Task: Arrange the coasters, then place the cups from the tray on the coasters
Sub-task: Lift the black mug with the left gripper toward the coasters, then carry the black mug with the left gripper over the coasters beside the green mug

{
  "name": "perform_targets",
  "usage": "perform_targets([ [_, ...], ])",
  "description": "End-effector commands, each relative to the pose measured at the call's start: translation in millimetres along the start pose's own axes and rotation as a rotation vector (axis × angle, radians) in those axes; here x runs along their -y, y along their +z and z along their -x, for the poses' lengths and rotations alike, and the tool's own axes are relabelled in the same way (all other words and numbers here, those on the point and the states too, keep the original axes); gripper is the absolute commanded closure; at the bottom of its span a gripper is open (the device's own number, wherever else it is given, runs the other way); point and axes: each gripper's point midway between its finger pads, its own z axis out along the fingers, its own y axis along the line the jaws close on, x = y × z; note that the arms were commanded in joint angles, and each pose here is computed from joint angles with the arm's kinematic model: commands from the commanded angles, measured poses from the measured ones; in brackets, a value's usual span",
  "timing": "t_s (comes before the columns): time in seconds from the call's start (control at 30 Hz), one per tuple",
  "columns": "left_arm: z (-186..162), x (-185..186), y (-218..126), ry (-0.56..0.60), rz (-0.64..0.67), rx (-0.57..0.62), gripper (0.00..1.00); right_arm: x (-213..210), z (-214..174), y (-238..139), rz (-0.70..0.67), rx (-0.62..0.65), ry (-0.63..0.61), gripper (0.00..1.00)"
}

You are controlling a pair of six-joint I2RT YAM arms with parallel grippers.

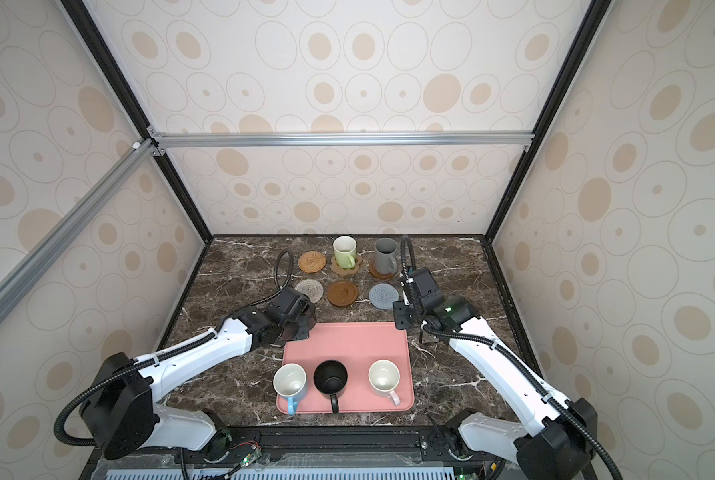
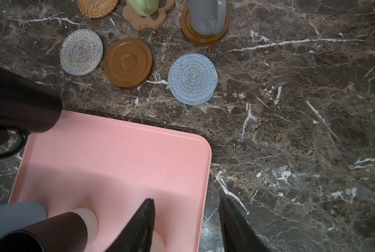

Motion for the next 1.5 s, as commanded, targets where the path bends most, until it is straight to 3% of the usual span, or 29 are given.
perform_targets([
  [0.0, 50, 6, -11, -0.059, -0.003, 0.116, 0.86, 2, -10, -2, -0.003, -0.026, 0.000, 0.48],
  [0.4, 126, 6, 6, -0.104, 0.063, 0.197, 0.86, 10, -31, -12, -0.005, -0.041, -0.021, 0.48],
  [0.87, 204, 17, 56, -0.131, 0.122, 0.228, 0.86, 11, -57, -29, 0.047, -0.054, -0.025, 0.49],
  [1.47, 258, 30, 114, -0.205, 0.205, 0.252, 0.87, 17, -65, -43, 0.043, -0.052, -0.031, 0.48],
])
